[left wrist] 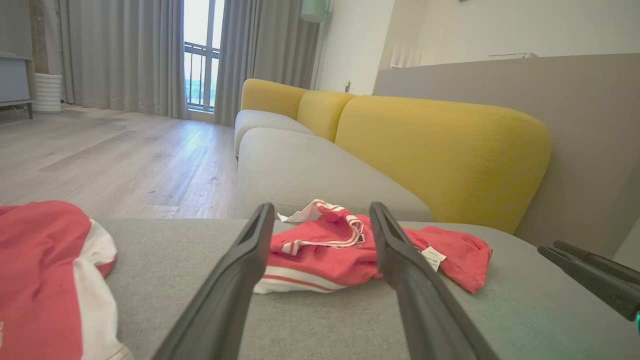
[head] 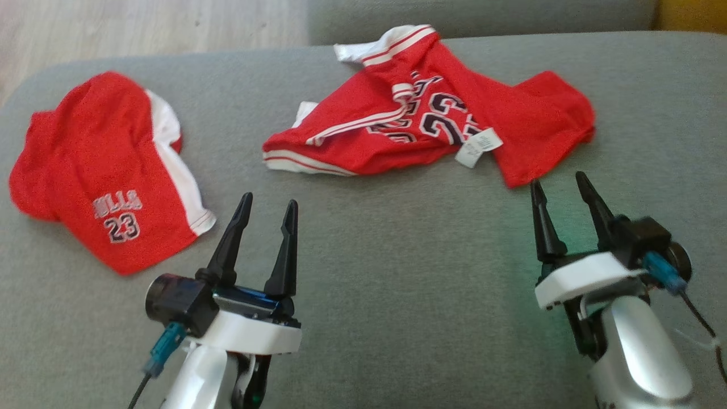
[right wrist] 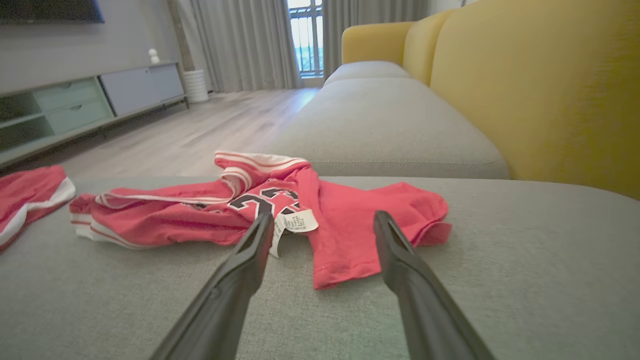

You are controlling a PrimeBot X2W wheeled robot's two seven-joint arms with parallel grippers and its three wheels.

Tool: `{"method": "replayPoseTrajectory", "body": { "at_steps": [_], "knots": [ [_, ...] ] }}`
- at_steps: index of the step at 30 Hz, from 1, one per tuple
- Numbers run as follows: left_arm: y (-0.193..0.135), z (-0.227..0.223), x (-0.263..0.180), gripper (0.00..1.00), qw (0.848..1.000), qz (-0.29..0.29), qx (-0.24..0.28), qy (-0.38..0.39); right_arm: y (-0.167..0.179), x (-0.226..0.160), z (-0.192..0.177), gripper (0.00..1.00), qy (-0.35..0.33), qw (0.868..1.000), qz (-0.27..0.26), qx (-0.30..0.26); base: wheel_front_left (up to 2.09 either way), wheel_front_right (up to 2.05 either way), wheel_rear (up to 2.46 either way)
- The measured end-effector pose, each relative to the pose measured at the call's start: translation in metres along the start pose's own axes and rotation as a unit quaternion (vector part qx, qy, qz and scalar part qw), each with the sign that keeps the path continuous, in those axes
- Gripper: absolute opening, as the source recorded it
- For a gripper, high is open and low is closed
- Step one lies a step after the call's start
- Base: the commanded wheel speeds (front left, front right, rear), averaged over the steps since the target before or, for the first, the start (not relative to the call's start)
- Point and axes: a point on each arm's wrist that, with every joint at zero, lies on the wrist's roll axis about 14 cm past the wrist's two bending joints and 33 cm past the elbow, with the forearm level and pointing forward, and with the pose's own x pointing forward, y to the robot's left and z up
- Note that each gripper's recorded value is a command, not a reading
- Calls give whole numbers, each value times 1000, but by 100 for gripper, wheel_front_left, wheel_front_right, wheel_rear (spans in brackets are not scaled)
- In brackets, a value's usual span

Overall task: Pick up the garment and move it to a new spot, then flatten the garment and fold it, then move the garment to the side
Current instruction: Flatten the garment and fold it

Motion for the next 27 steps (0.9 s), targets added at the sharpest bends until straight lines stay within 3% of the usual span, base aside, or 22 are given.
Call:
{"method": "replayPoseTrajectory", "body": {
  "at_steps": [8,19,20,21,22,27],
  "knots": [
    [22,-10,-4,100,999,32,-4,16,-13,37,-51,100,109,992,2,-67,0,0,0],
    [40,-20,-5,100,998,59,-8,31,-5,66,-94,100,191,978,21,-86,0,0,0],
    [40,-20,-4,100,998,59,-8,29,-5,68,-93,83,192,978,20,-85,0,0,0],
    [40,-19,-3,100,998,59,-7,29,-6,70,-92,6,192,978,19,-85,0,0,0],
    [40,-19,-3,100,998,59,-7,28,-7,71,-91,0,192,977,19,-87,0,0,0],
    [35,-17,0,100,998,52,-7,25,-14,63,-85,0,181,979,13,-96,0,0,0]
  ]
}}
